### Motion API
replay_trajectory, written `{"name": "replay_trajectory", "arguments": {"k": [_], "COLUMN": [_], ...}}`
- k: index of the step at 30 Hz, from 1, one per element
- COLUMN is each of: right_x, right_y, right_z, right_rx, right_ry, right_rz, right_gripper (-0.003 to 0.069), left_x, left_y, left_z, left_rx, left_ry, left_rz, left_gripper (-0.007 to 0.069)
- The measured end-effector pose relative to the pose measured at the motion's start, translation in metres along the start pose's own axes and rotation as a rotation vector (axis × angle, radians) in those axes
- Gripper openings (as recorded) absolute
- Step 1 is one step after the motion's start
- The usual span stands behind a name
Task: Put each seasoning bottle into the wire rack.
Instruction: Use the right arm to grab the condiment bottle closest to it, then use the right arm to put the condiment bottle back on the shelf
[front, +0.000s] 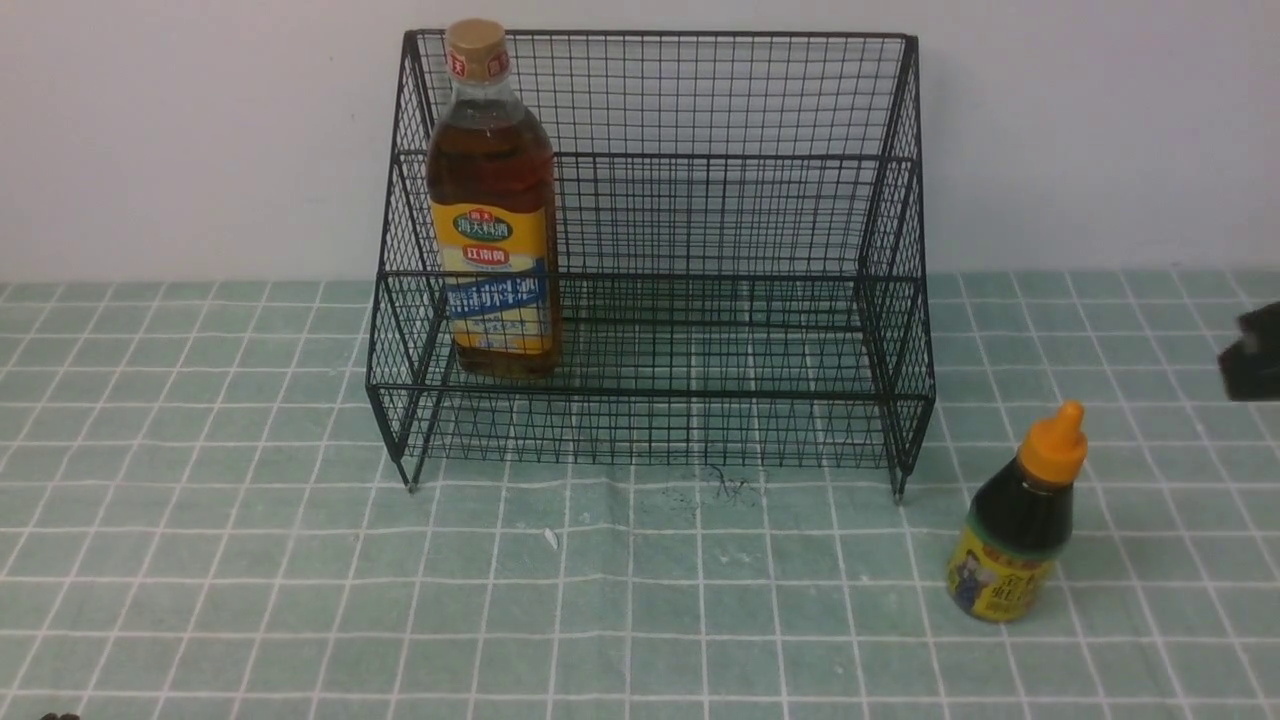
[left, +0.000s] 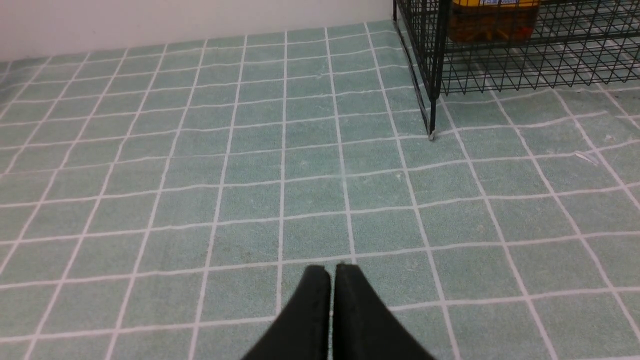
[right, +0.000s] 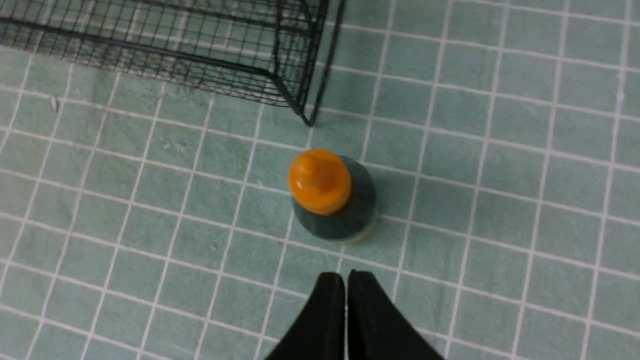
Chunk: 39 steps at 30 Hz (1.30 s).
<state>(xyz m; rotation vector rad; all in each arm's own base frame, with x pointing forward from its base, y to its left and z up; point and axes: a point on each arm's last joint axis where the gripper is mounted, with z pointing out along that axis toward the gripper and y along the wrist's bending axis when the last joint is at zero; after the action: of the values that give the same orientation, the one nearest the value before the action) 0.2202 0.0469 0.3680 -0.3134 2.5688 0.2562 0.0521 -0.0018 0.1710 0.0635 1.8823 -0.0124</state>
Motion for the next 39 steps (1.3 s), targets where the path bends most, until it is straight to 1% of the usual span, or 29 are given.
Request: {"name": "replay_trajectory", "arguments": {"k": [1, 2, 4, 6, 7, 8, 9, 11, 14, 18, 21, 23, 25, 26, 27, 28, 30, 34, 37, 39], "right_x": [-0.003, -0.004, -0.007, -0.009, -0.009, -0.011, -0.013, -0.015, -0.019, -0.02, -0.02, -0.019, -0.019, -0.019, -0.019, -0.019, -0.018, -0.019, -0.03, -0.044], "right_y": [0.007, 0.009, 0.018, 0.021, 0.021, 0.02, 0.02, 0.018, 0.017, 0.015, 0.014, 0.013, 0.013, 0.013, 0.013, 0.013, 0.014, 0.017, 0.023, 0.029], "right_z": [0.008, 0.01, 0.025, 0.04, 0.042, 0.051, 0.056, 0.066, 0.083, 0.106, 0.122, 0.13, 0.139, 0.139, 0.139, 0.139, 0.137, 0.112, 0.08, 0.048], "right_rx": [-0.003, -0.006, 0.023, 0.065, 0.069, 0.102, 0.102, 0.127, 0.134, 0.136, 0.139, 0.142, 0.144, 0.143, 0.135, 0.134, 0.129, 0.115, 0.088, 0.05], "right_ry": [0.027, 0.032, 0.084, 0.124, 0.128, 0.14, 0.145, 0.152, 0.176, 0.224, 0.258, 0.274, 0.293, 0.292, 0.295, 0.296, 0.3, 0.324, 0.253, 0.139], "right_rz": [-0.041, -0.053, -0.102, -0.12, -0.115, -0.104, -0.091, -0.067, -0.048, -0.039, -0.038, -0.039, -0.039, -0.04, -0.043, -0.046, -0.054, -0.062, -0.065, -0.064], "right_gripper": [0.0025, 0.0028, 0.008, 0.0157, 0.0165, 0.0238, 0.0277, 0.0384, 0.0501, 0.0553, 0.0551, 0.0524, 0.0402, 0.0402, 0.0286, 0.0281, 0.0298, 0.03, 0.03, 0.03], "left_x": [0.0, 0.0, 0.0, 0.0, 0.0, 0.0, 0.0, 0.0, 0.0, 0.0, 0.0, 0.0, 0.0, 0.0, 0.0, 0.0, 0.0, 0.0, 0.0, 0.0], "left_y": [0.0, 0.0, 0.0, 0.0, 0.0, 0.0, 0.0, 0.0, 0.0, 0.0, 0.0, 0.0, 0.0, 0.0, 0.0, 0.0, 0.0, 0.0, 0.0, 0.0], "left_z": [0.0, 0.0, 0.0, 0.0, 0.0, 0.0, 0.0, 0.0, 0.0, 0.0, 0.0, 0.0, 0.0, 0.0, 0.0, 0.0, 0.0, 0.0, 0.0, 0.0], "left_rx": [0.0, 0.0, 0.0, 0.0, 0.0, 0.0, 0.0, 0.0, 0.0, 0.0, 0.0, 0.0, 0.0, 0.0, 0.0, 0.0, 0.0, 0.0, 0.0, 0.0], "left_ry": [0.0, 0.0, 0.0, 0.0, 0.0, 0.0, 0.0, 0.0, 0.0, 0.0, 0.0, 0.0, 0.0, 0.0, 0.0, 0.0, 0.0, 0.0, 0.0, 0.0], "left_rz": [0.0, 0.0, 0.0, 0.0, 0.0, 0.0, 0.0, 0.0, 0.0, 0.0, 0.0, 0.0, 0.0, 0.0, 0.0, 0.0, 0.0, 0.0, 0.0, 0.0], "left_gripper": [-0.0006, -0.0006, -0.0006, -0.0006, -0.0006, -0.0006, -0.0006, -0.0006, -0.0006, -0.0006, -0.0006, -0.0006, -0.0006, -0.0006, -0.0006, -0.0006, -0.0006, -0.0006, -0.0006, -0.0006]}}
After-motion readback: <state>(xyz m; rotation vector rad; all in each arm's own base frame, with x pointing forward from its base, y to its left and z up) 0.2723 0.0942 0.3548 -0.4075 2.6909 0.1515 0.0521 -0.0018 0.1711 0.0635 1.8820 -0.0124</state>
